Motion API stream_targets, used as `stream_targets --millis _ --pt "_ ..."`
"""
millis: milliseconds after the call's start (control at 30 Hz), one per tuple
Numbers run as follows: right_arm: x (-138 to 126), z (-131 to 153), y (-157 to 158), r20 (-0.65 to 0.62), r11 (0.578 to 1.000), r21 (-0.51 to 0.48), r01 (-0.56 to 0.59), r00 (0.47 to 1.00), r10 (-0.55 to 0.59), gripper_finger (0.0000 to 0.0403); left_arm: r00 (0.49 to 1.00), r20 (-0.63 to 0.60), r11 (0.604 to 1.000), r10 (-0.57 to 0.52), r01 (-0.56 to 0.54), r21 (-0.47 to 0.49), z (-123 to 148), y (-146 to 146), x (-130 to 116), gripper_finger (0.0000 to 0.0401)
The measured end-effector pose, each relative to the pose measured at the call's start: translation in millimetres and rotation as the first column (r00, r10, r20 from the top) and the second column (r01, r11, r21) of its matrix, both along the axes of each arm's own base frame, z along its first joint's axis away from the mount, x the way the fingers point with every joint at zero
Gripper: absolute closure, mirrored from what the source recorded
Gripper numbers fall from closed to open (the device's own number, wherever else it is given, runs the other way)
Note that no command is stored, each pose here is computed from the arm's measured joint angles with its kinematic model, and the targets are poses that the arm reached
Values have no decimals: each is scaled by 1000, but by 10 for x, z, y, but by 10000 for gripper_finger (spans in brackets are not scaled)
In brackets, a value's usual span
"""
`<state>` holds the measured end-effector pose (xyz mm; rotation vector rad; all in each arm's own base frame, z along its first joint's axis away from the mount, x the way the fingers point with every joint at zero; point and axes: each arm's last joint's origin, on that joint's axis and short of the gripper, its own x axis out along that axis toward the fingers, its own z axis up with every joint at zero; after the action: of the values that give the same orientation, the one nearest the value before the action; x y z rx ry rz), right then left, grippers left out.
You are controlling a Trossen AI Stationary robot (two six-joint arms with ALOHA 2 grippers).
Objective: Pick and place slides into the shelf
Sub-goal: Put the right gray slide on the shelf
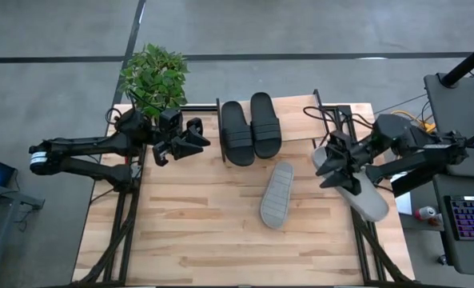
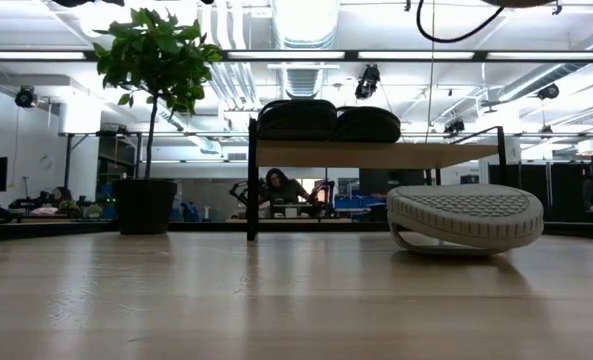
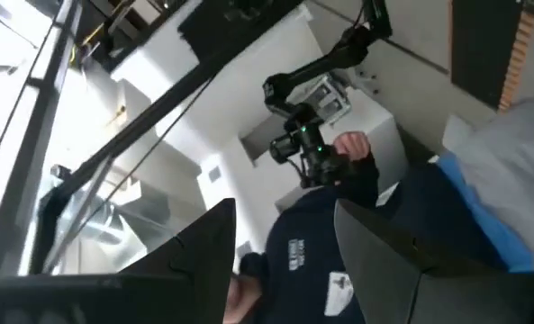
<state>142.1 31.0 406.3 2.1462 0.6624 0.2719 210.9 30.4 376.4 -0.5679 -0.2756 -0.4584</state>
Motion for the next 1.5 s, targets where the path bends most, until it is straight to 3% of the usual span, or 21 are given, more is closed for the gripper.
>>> stream_targets --millis 300,567,767,900,967,1033,1067,1133,1267,1400,1433,1500 --pt "102 122 81 -138 986 133 -105 983 123 220 1000 -3 1000 -8 8 1 -8 -6 2 259" --pt "177 134 110 -307 972 153 -177 927 216 220 1000 -9 1000 -20 20 22 -38 -44 32 259" --pt "262 231 126 -283 971 135 -197 931 229 220 999 -24 999 -34 35 21 -71 -70 70 259" --pt "268 333 192 -308 913 202 -355 862 403 221 999 -28 999 -45 46 25 -81 -73 84 259" --pt "254 338 196 -331 923 159 -349 862 383 221 998 -31 998 -50 51 27 -85 -74 87 259" --pt "308 417 144 -220 963 8 -269 939 264 221 998 -26 998 -56 56 29 -79 -76 81 259" --pt "337 454 121 -194 973 -20 -228 956 220 221 998 -26 998 -57 58 30 -79 -77 81 259" --pt "344 400 130 -263 972 1 -235 938 227 223 998 -27 998 -57 58 30 -80 -77 83 259" --pt "274 320 298 -359 893 122 -433 820 446 225 998 -26 998 -57 58 30 -75 -76 86 259" --pt "281 435 238 -222 959 -8 -284 936 275 225 998 -20 998 -59 59 31 -55 -77 81 259" --pt "290 410 239 -247 960 11 -281 929 275 225 998 -20 998 -60 61 31 -54 -79 79 259" --pt "292 306 287 -346 930 104 -354 863 367 225 998 -22 998 -61 62 31 -62 -81 78 259"
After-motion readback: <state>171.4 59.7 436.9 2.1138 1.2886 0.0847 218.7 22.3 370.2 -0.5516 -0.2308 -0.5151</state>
